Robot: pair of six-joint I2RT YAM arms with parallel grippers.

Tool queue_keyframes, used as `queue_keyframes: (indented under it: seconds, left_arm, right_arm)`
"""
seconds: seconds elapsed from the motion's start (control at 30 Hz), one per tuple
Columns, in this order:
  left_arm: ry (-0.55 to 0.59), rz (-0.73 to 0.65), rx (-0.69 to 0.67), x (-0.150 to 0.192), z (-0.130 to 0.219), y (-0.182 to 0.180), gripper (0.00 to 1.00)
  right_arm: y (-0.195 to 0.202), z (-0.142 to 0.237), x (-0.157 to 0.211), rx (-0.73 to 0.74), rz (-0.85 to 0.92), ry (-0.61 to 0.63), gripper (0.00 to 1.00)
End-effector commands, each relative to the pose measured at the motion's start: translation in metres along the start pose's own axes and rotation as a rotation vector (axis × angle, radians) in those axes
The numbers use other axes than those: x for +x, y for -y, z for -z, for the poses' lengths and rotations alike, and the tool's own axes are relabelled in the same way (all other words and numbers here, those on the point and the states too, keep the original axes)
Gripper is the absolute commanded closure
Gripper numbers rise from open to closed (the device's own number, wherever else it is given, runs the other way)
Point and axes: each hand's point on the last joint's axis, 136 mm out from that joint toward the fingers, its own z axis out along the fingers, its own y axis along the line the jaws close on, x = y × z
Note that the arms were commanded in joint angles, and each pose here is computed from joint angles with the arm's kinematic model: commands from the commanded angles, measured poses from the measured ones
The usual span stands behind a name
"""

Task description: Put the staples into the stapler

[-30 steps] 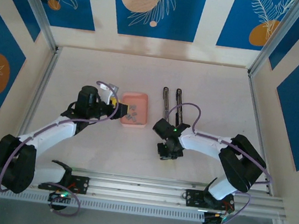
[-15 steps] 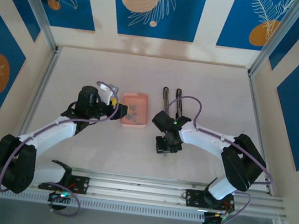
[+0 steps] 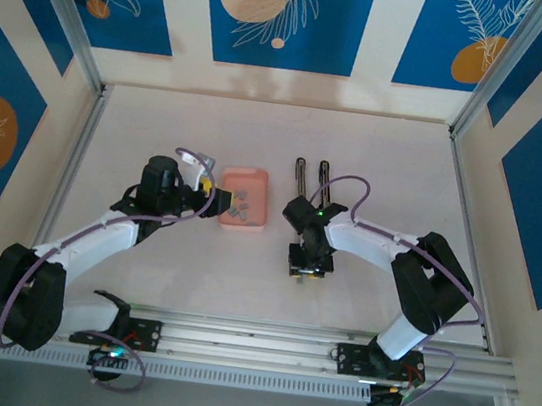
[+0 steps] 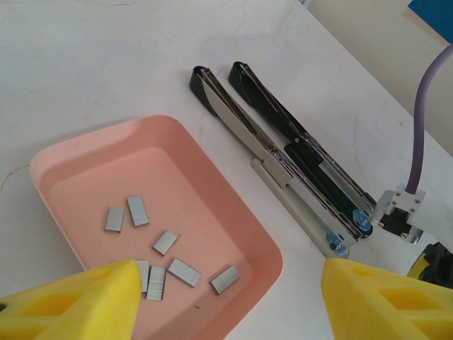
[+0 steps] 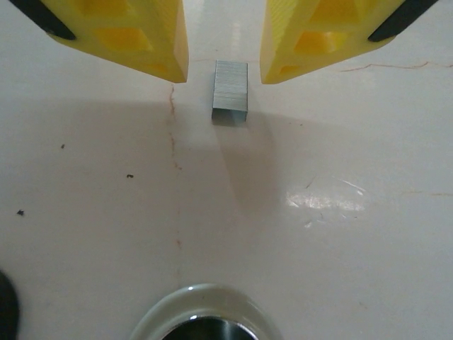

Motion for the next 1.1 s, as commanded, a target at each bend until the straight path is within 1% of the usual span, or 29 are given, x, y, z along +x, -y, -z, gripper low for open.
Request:
queue_keyframes:
  seconds: [0.0,0.23,0.67,1.07]
  left_arm:
    - [0.007,-0.035,0.011,-0.007,-0.001,0.006,0.32]
    - [0.006,-0.033,0.011,-0.007,-0.001,0.005,0.32]
    - [0.006,-0.034,0.011,-0.007,-0.001,0.006,0.32]
    - [0.0,-0.037,0.01,-0.005,-0.001,0.005,0.32]
  right_arm:
    - [-0.01,0.003,-0.001,-0.041,-0.029,-0.023,0.68]
    - [-0.008,-0.003,0.0,-0.031,-0.053,-0.049,0.69]
    - [-0.009,-0.01,-0.006,-0.013,-0.067,-0.051,0.74]
    - [-0.004,-0.016,-0.003,0.026,-0.084,-0.071,0.75]
